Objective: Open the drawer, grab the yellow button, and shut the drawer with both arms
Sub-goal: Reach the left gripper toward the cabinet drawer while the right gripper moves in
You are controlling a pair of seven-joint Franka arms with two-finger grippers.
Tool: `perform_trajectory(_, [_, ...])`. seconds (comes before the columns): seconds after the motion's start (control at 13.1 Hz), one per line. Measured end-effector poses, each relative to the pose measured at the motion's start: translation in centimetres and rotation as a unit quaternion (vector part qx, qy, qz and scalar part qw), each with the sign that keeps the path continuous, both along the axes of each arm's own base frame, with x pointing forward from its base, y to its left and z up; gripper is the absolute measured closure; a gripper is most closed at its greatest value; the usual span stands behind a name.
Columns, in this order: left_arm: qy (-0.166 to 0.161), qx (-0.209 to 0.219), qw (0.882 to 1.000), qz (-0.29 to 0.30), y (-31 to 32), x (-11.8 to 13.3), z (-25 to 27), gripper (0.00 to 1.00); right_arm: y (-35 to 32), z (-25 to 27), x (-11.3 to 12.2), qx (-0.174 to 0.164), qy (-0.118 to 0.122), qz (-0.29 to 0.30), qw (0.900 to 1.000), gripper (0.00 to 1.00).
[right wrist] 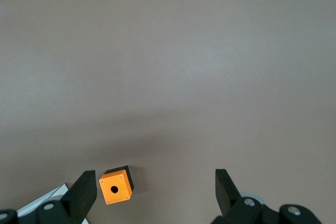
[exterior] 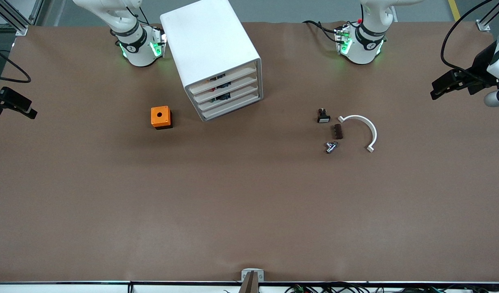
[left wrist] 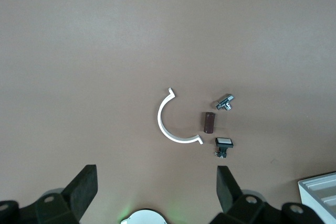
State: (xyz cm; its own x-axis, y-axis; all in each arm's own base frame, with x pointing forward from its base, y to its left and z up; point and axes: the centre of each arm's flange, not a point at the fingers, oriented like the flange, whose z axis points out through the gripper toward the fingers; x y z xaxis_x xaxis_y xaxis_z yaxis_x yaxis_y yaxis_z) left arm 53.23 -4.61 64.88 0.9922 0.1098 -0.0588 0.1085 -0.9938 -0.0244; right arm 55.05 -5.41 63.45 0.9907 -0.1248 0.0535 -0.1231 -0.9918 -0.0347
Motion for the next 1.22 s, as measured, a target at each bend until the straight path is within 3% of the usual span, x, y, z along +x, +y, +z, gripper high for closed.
perform_trajectory(0.53, [0.01, 0.0, 1.0, -0.004, -0.5, 0.6, -1.1, 0.0, 0.0, 0.0, 0.0, 0.0, 0.0, 0.0, 1.0, 0.0])
perform_trajectory(0.91, [0.054, -0.009, 0.998, -0.005, -0.9, 6.0, -9.6, 0.0, -0.2, -0.1, 0.0, 0.0, 0.001, -0.002, 1.0, 0.0])
perform_trajectory(1.22, [0.092, 0.002, 0.993, 0.077, -7.9, 8.6, -15.7, 0.0, -0.9, -0.2, -0.1, 0.0, 0.002, -0.008, 1.0, 0.0])
